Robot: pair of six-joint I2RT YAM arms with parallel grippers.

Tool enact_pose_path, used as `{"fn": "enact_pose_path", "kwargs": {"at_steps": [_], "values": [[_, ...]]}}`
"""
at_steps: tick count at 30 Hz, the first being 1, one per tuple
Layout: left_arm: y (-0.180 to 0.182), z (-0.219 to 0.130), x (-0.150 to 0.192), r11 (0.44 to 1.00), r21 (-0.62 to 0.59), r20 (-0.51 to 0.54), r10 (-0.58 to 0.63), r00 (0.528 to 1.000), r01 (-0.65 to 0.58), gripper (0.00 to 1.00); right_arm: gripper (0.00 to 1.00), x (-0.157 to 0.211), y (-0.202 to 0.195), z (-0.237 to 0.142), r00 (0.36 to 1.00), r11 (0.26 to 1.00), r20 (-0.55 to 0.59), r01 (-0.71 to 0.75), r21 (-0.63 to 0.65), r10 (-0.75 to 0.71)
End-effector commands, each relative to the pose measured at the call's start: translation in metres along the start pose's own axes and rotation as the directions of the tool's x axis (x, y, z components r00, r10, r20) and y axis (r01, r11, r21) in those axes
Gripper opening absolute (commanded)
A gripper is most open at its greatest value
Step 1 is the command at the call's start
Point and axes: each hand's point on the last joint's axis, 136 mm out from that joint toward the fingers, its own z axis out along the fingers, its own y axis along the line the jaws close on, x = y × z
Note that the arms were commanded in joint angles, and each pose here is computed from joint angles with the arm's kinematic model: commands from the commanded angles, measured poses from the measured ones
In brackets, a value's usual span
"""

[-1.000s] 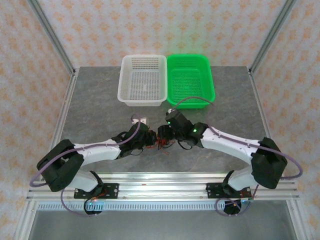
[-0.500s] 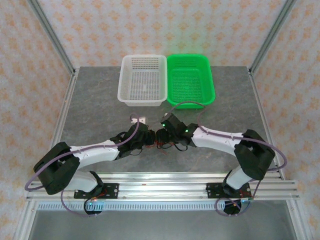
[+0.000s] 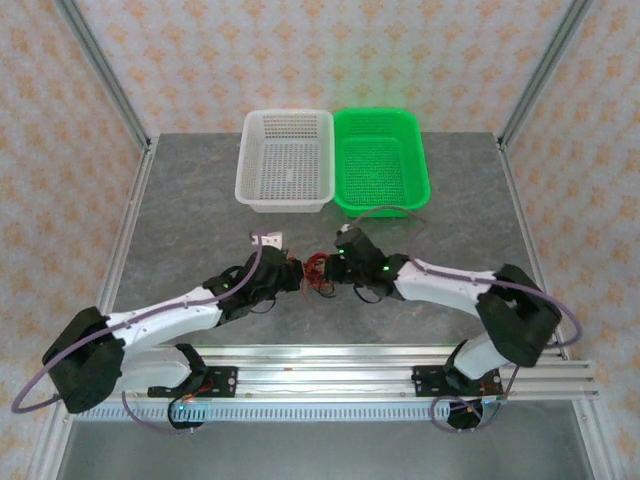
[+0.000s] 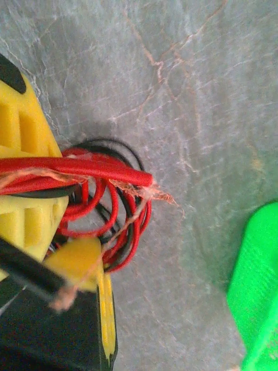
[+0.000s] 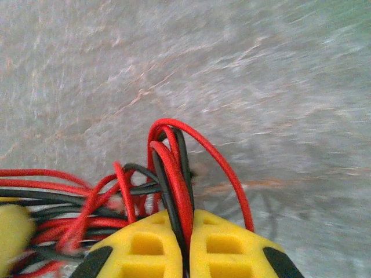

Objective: Untangle the cables

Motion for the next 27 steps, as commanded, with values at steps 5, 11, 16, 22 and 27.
{"fn": "enact_pose_path", "kwargs": {"at_steps": [5, 11, 16, 22, 27], "values": [[0.007, -0.017, -0.028, 0.999, -0.042, 0.113, -0.001, 0.994, 0.006, 0.00, 0.00, 0.005, -0.040, -0.014, 0.971, 0.971, 0.037, -0.234, -0.040, 0.235], [0.010, -0.017, -0.026, 1.000, -0.023, 0.127, -0.018, 0.992, 0.021, 0.23, 0.00, 0.012, -0.034, -0.011, 0.942, 0.934, 0.021, -0.328, -0.139, 0.334], [0.005, -0.020, -0.025, 1.000, 0.005, 0.116, -0.003, 0.993, 0.002, 0.58, 0.00, 0.010, -0.033, -0.015, 0.950, 0.942, 0.043, -0.299, -0.155, 0.309], [-0.022, -0.019, -0.014, 0.989, 0.137, 0.037, 0.046, 0.998, -0.051, 0.81, 0.00, 0.005, -0.027, -0.025, 0.983, 0.974, 0.086, -0.146, -0.176, 0.163], [-0.036, -0.009, 0.019, 0.977, 0.206, -0.113, 0.085, 0.990, -0.060, 0.91, 0.00, -0.005, -0.027, -0.029, 0.986, 0.981, 0.118, -0.101, -0.163, 0.121]]}}
